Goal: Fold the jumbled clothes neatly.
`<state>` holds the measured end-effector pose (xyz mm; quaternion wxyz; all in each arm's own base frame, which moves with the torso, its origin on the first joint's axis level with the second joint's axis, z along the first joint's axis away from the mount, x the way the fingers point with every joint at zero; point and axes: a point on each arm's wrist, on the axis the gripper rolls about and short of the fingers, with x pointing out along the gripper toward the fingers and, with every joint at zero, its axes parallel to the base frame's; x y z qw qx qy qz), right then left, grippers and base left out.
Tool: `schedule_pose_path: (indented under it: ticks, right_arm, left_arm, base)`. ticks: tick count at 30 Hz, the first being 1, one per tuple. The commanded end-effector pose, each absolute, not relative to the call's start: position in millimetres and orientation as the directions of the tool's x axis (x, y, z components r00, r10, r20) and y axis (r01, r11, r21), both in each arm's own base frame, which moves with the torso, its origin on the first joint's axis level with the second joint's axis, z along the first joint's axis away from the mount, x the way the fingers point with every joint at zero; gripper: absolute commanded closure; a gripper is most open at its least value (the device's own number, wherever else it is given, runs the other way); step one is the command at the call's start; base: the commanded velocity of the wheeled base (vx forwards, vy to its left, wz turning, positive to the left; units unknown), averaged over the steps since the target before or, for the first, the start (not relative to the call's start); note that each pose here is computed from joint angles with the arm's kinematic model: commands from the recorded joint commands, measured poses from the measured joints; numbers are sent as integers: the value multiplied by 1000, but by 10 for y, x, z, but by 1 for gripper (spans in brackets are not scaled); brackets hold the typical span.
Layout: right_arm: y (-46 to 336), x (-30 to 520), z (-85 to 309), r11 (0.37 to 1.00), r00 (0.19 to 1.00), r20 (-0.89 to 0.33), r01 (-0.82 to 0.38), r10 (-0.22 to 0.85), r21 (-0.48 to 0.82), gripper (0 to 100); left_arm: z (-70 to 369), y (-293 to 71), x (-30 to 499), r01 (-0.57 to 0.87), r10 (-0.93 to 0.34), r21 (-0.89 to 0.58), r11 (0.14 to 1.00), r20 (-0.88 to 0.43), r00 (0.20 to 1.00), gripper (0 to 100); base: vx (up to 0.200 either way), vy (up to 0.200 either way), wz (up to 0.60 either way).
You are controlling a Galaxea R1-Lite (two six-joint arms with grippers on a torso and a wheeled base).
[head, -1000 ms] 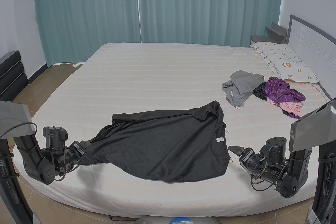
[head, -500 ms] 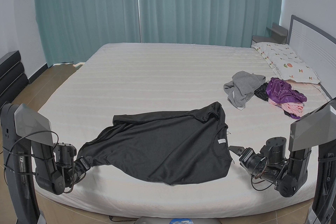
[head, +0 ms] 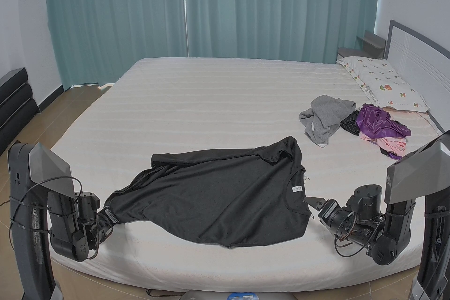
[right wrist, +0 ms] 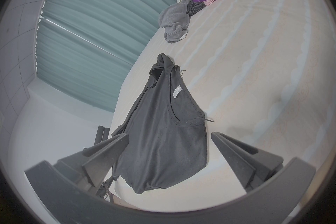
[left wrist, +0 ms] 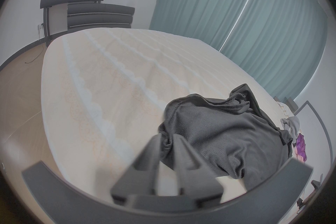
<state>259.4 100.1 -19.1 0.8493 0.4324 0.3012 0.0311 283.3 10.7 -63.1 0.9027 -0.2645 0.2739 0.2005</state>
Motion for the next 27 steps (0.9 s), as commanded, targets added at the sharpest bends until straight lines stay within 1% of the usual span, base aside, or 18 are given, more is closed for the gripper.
schedule_pose_path:
  ticks: [1, 4, 5, 7, 9, 10, 12, 14, 18, 23, 27]
  right_arm:
    - [1060, 2563, -202, 637, 812, -484, 188, 328, 747, 0]
    - [1145, 2559, -235, 680, 803, -485, 140, 347, 719, 0]
    - [1145, 2559, -235, 680, 803, -485, 140, 347, 719, 0]
    - [1228, 2594, -330, 734, 791, -496, 89, 359, 673, 0]
    - [1236, 2602, -347, 743, 789, -499, 84, 357, 664, 0]
    - [1249, 2623, -406, 781, 775, -532, 82, 340, 619, 0]
    - [1265, 2673, -424, 825, 770, -560, 79, 306, 559, 0]
    - [1263, 2727, -437, 861, 777, -579, 97, 249, 500, 0]
    - [1279, 2772, -450, 879, 756, -618, 128, 214, 460, 0]
    - [1335, 2904, -497, 880, 738, -636, 128, 223, 457, 0]
    - [1376, 2982, -624, 891, 716, -666, 141, 209, 431, 0]
  left_arm:
    - [-632, 138, 2821, -521, 232, -364, 772, -602, 764, 100]
    - [-570, 152, 2824, -519, 242, -380, 766, -577, 780, 100]
    - [-570, 152, 2824, -519, 242, -380, 766, -577, 780, 100]
    - [-526, 161, 2829, -510, 247, -392, 766, -554, 795, 100]
    - [-526, 161, 2822, -511, 248, -389, 766, -555, 794, 100]
    - [-527, 158, 2814, -515, 253, -385, 766, -557, 791, 100]
    - [-515, 158, 2813, -515, 253, -389, 764, -554, 793, 100]
    - [-503, 158, 2812, -513, 251, -391, 764, -552, 795, 100]
    - [-512, 153, 2810, -512, 250, -388, 766, -554, 794, 100]
    - [-512, 149, 2810, -511, 249, -388, 767, -554, 794, 100]
    - [-519, 153, 2794, -515, 250, -385, 766, -560, 790, 100]
  base:
    - [0, 0, 0]
    - [0, 0, 0]
    - [0, 0, 0]
    - [0, 0, 0]
    - [0, 0, 0]
    - [0, 0, 0]
    - [0, 0, 0]
    - [0, 0, 0]
    - [0, 0, 0]
    - [0, 0, 0]
    - [0, 0, 0]
